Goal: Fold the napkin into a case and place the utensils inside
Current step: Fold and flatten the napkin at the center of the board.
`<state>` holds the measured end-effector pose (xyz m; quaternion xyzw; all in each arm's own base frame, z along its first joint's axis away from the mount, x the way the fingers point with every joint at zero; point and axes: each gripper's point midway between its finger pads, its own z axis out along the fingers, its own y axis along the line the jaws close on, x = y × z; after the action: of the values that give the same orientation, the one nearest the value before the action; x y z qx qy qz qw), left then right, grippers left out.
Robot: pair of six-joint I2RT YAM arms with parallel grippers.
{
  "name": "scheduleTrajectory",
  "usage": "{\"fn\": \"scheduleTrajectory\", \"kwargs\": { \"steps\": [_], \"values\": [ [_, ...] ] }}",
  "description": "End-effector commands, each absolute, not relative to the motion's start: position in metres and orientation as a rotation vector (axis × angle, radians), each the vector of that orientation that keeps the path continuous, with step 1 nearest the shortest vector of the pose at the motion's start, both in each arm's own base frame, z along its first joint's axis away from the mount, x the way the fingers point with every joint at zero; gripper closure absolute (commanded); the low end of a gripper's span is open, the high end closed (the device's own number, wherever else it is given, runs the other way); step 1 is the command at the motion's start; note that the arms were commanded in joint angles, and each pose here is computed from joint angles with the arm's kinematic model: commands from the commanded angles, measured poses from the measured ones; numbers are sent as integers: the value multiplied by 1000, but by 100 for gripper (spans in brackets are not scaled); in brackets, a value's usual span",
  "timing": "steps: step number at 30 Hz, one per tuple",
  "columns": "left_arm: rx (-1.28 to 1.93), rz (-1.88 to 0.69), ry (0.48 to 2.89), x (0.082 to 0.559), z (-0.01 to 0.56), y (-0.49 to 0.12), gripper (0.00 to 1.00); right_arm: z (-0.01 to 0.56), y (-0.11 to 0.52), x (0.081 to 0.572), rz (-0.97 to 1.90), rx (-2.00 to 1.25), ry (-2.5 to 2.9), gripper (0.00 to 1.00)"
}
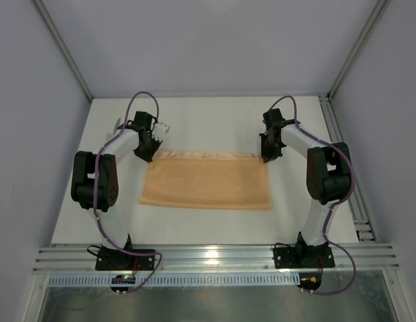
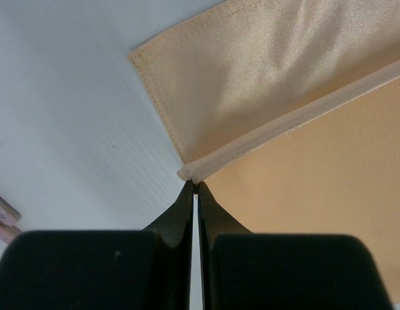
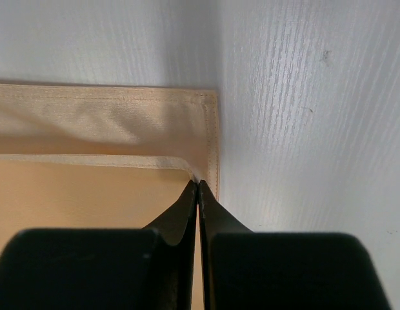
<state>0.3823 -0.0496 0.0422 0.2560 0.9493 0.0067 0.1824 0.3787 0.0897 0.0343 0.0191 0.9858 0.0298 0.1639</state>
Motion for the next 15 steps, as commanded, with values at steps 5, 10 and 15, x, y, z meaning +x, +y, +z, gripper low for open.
{"fn": "scheduleTrajectory", "kwargs": {
  "steps": [5,10,15],
  "values": [
    [682,-12,2623,395,72,-54,100,58,81,395,21,48,2707,97],
    [661,-5,2623,402,74,-54,100,62,78,405,59,88,2694,97],
    [637,0,2594,412,85,-56,100,69,80,411,74,92,2680,97]
  ]
}}
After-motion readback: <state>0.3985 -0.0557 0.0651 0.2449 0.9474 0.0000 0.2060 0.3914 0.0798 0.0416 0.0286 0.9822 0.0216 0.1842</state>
